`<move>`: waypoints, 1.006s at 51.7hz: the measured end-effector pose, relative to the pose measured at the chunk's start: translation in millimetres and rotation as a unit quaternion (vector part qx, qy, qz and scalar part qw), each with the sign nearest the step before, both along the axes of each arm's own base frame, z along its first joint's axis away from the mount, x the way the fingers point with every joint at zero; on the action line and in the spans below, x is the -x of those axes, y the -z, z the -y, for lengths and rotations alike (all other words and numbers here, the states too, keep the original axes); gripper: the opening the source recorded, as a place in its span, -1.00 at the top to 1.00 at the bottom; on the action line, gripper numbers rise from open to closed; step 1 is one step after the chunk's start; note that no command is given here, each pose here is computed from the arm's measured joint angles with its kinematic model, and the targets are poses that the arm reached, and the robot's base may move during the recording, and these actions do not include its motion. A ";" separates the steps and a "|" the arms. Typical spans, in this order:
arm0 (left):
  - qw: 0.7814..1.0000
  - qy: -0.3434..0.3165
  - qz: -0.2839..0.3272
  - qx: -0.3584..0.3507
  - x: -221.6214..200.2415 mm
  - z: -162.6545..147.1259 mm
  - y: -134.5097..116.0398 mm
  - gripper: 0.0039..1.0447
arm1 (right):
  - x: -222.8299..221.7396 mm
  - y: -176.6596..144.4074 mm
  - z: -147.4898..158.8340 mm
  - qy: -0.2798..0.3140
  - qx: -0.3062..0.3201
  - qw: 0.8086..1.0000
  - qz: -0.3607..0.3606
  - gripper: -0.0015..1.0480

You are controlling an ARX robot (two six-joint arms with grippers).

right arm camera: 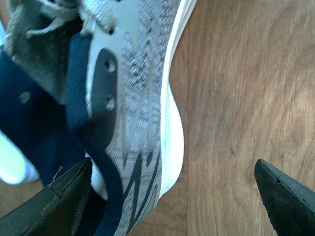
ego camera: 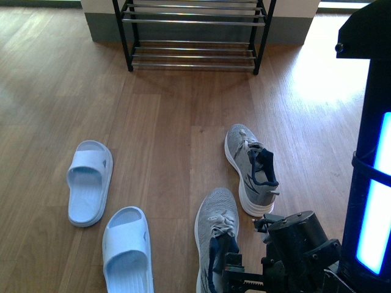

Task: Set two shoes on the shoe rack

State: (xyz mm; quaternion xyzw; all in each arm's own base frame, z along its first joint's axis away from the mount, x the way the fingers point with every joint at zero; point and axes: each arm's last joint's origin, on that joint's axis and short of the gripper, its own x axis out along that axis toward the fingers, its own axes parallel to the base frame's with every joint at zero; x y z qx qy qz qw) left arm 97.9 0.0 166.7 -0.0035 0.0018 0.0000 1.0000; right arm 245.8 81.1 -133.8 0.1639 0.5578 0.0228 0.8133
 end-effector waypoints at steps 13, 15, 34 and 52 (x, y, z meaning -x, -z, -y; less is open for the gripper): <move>1.000 0.000 0.000 0.000 0.0 0.0 0.0 -0.83 | -16.9 18.3 6.7 0.003 0.008 1.000 0.009 -0.82; 1.000 0.000 0.000 0.000 0.0 0.0 0.0 -0.83 | -18.9 20.2 6.8 -0.004 0.011 1.000 0.011 -0.82; 1.000 0.000 0.000 0.000 0.0 0.0 0.0 -0.83 | -27.3 29.8 7.4 -0.053 0.002 0.997 0.051 -0.19; 1.000 0.000 0.000 0.000 0.0 0.0 0.0 -0.83 | -18.6 24.0 10.8 -0.074 -0.003 0.995 0.060 0.98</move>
